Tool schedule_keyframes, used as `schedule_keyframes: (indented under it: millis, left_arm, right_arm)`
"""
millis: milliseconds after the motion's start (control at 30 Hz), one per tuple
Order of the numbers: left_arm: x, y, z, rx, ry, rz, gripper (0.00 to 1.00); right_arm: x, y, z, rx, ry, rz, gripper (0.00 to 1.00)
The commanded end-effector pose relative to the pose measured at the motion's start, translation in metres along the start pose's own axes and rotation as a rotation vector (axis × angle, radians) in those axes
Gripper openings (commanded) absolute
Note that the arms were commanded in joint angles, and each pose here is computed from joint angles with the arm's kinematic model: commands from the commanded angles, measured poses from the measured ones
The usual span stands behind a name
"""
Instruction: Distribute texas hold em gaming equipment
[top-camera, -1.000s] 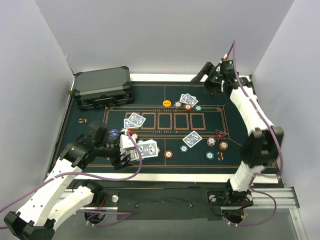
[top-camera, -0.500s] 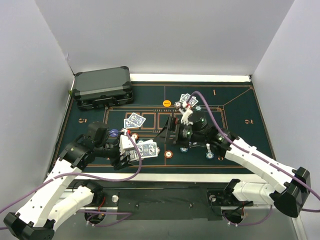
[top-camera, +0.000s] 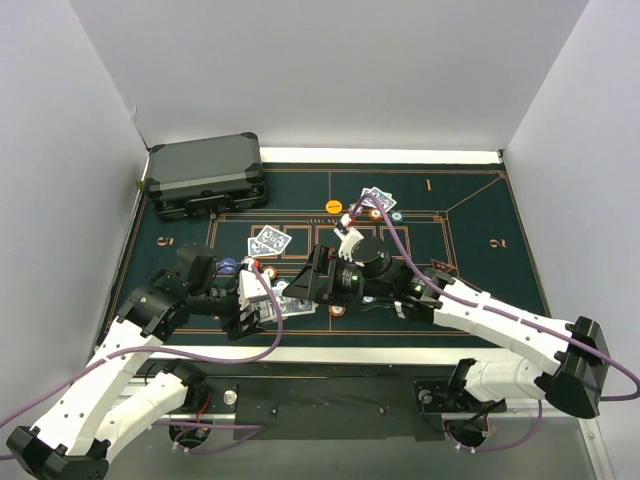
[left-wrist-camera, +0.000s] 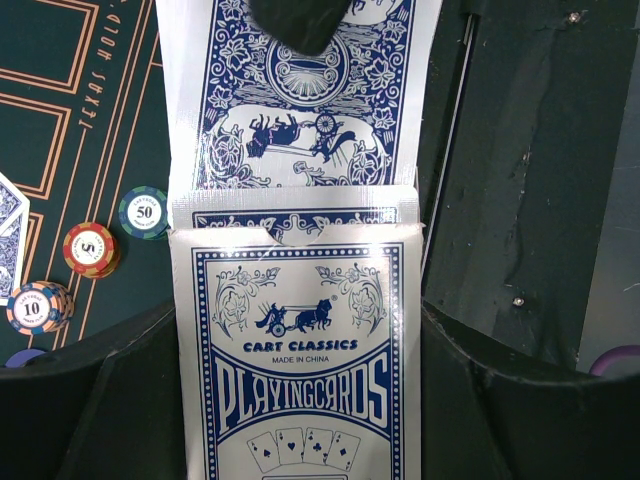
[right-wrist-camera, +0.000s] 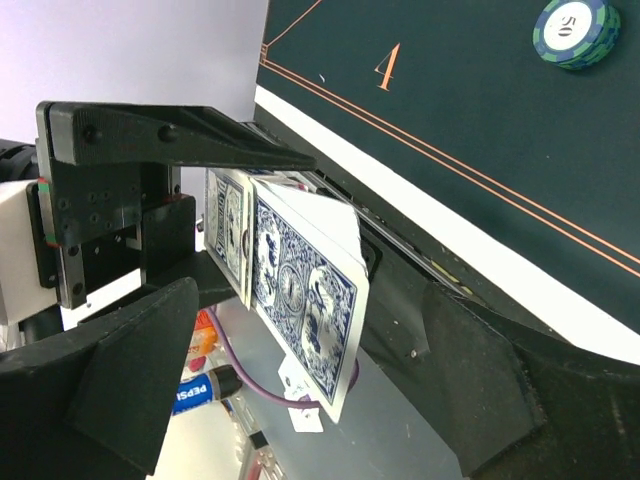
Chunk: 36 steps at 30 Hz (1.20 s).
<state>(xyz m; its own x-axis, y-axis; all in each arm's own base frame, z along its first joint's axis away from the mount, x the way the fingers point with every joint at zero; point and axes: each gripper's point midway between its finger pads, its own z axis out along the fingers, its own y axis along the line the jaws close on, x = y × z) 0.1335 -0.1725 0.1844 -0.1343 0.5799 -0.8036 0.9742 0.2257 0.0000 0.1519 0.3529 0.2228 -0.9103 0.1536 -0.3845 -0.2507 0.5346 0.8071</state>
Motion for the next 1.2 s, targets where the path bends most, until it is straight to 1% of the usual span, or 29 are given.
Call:
schedule_keyframes:
  millis: [0,100,167,200,500,600,733,800,1000,1167]
  left_arm:
    - [-0.02,0.002,-0.006,-0.012,-0.06,0.052,0.0]
    - [-0.02,0.002,-0.006,-0.01,-0.06,0.051,0.0]
    - [-0.02,0.002,-0.005,-0.008,-0.061,0.052,0.0]
    - [-0.02,0.002,-0.006,-0.01,-0.06,0.052,0.0]
    - [-0.02,0.003,-0.005,-0.013,-0.061,0.052,0.0]
    - [-0.019,0.003,-0.005,-0.014,-0.059,0.052,0.0]
    - [-0.018,0.003,-0.005,-0.016,-0.058,0.052,0.0]
    - [-0.018,0.003,-0.005,-0.016,-0.059,0.053,0.0]
    - [-0.019,0.003,-0.005,-0.016,-0.059,0.053,0.0]
    - [-0.018,0.003,-0.005,-0.018,-0.058,0.054,0.0]
  right_arm:
    - [-0.005,0.015,0.011,-0.059,-0.036,0.03,0.84]
    - [-0.003,0.011,0.013,-0.049,-0.036,0.037,0.79]
    - [-0.002,0.006,0.013,-0.035,-0.042,0.044,0.73]
    - [-0.002,0.002,0.012,-0.023,-0.042,0.048,0.68]
    - [-0.001,-0.002,0.007,-0.025,-0.065,0.07,0.47]
    - [-0.002,-0.002,0.003,-0.032,-0.074,0.076,0.38]
    - [-0.003,0.0,-0.003,-0.041,-0.087,0.076,0.3]
    - [-0.004,0.001,-0.005,-0.041,-0.091,0.078,0.27]
    - [-0.006,0.0,-0.013,-0.036,-0.104,0.077,0.24]
    - [-0.007,-0.004,-0.019,-0.031,-0.115,0.086,0.16]
